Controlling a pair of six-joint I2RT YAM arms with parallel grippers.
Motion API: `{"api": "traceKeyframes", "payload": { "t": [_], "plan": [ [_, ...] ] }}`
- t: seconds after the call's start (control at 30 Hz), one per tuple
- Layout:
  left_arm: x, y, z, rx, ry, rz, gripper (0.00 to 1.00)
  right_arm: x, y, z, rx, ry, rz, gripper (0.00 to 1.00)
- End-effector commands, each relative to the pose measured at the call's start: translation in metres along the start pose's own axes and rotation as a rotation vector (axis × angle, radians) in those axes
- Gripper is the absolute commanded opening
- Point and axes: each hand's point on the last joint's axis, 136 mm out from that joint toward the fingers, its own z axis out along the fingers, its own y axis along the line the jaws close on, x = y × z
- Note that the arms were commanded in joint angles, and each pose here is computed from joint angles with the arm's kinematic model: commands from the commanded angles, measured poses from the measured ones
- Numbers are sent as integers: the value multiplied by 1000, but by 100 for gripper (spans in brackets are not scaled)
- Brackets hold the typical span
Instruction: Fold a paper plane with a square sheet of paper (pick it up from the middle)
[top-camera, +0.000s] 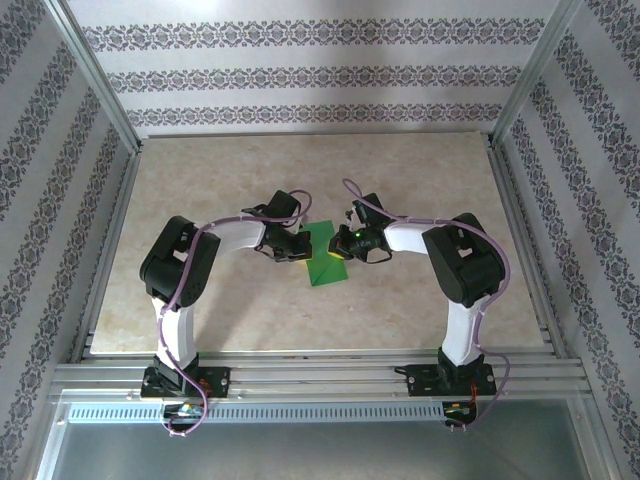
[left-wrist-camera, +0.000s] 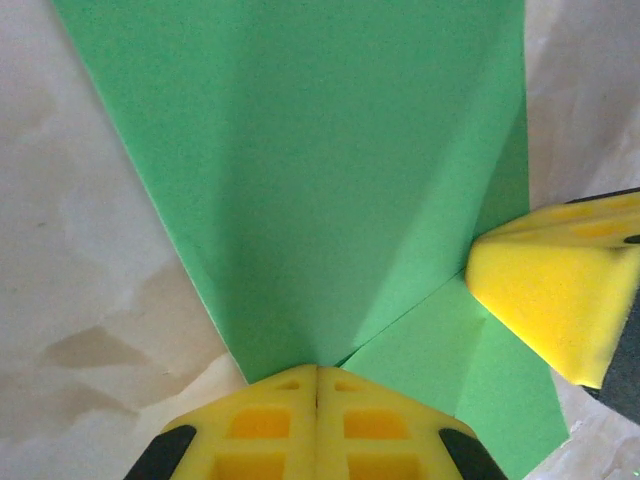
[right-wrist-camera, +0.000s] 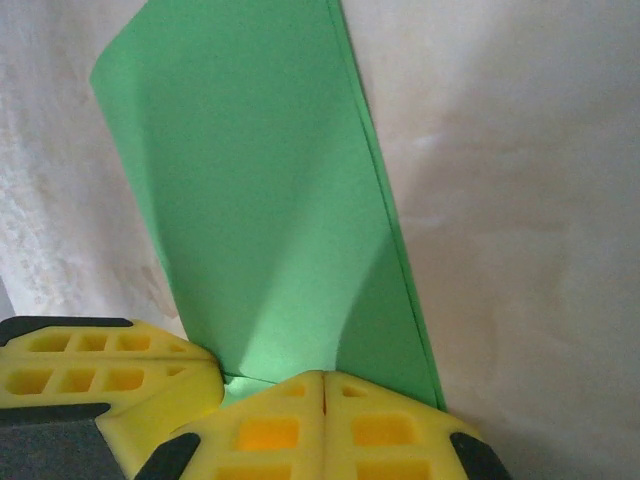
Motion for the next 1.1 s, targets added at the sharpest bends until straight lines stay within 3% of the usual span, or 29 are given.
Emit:
{"api": "traceKeyframes", "payload": {
  "t": [0.0,0.27,0.63,1.07],
  "plan": [
    [33,42,19,-160,117,12,0,10,-5,10,20,39,18,3],
    [29,35,11,-147,93,9,0,17,-25,14,68,51,70,3],
    [42,47,17,-166,116,-15,0,8,45,-19,-103,12,-55,3],
    [41,47,17,-168,117,-19,0,21,19,4,-50,64,-3,3]
  ]
}}
